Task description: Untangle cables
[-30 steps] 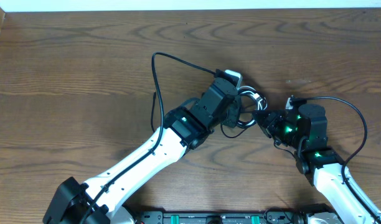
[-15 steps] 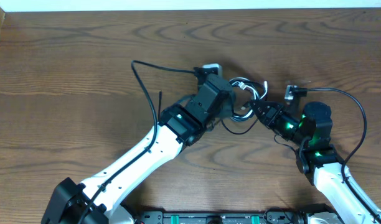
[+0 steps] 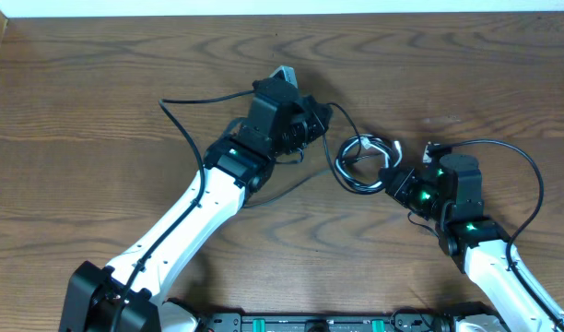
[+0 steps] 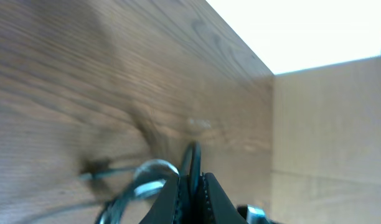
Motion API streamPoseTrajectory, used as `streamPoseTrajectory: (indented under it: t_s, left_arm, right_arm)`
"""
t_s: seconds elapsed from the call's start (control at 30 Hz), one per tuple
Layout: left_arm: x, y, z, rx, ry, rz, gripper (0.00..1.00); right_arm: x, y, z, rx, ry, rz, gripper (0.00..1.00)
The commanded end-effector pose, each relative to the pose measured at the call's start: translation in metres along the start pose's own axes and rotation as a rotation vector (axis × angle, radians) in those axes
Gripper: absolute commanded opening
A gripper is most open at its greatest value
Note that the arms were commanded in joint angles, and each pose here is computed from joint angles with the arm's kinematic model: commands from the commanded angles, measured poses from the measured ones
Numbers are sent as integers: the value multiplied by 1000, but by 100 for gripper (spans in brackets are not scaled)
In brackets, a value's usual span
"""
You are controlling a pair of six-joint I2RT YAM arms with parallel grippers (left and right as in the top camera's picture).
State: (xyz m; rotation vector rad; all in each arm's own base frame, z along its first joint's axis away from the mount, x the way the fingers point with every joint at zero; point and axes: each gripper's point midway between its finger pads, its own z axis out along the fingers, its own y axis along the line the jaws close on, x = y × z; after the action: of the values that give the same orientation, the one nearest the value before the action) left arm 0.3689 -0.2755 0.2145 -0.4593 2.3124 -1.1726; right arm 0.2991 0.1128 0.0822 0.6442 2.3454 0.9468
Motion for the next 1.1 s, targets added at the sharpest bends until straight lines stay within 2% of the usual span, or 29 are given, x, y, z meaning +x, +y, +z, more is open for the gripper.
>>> streamPoseTrajectory:
  t_s: [0.0,0.13,0.2,0.3,0.33,0.4,0.43,0.57,0.67,0.7,0.77,0.9,1.07]
  left_arm:
    - [13,-27,-12,155,162,14,7]
    - [16,-22,-17,176,202,160,8]
    - [21,-13,-16,151,217,229,12]
    - [26,-1,-15,103,236,248,30]
    - [26,6,-15,70,233,238,47]
    - [26,13,-15,40,230,230,63]
    - [27,14,-15,35,235,226,66]
    - [33,14,-15,30,254,211,68]
    - [43,17,-15,3,284,144,67]
    - [48,20,-15,-17,299,101,66]
    - [55,30,-18,-70,325,16,57]
    - [60,69,-26,-285,289,-196,56]
    - [70,67,-26,-320,287,-365,56]
  right_arm:
    - [-17,-13,-2,86,-98,-93,1]
    - [-22,-2,-2,47,-117,-225,1]
    - [-16,20,-2,-64,-81,-289,1]
    - [-8,59,-8,-266,-38,-350,1]
    - [-6,72,-12,-328,-29,-376,1]
    - [-3,83,-17,-389,-22,-408,1]
    - [-3,84,-17,-392,-26,-429,1]
    - [-6,81,-16,-374,-52,-497,1]
    - [-19,68,-11,-280,-111,-474,1]
    - [-25,58,-9,-223,-139,-458,1]
    - [-34,44,-7,-142,-176,-392,1]
    - [-38,38,-6,-117,-185,-277,1]
    - [-39,36,-6,-108,-190,-265,1]
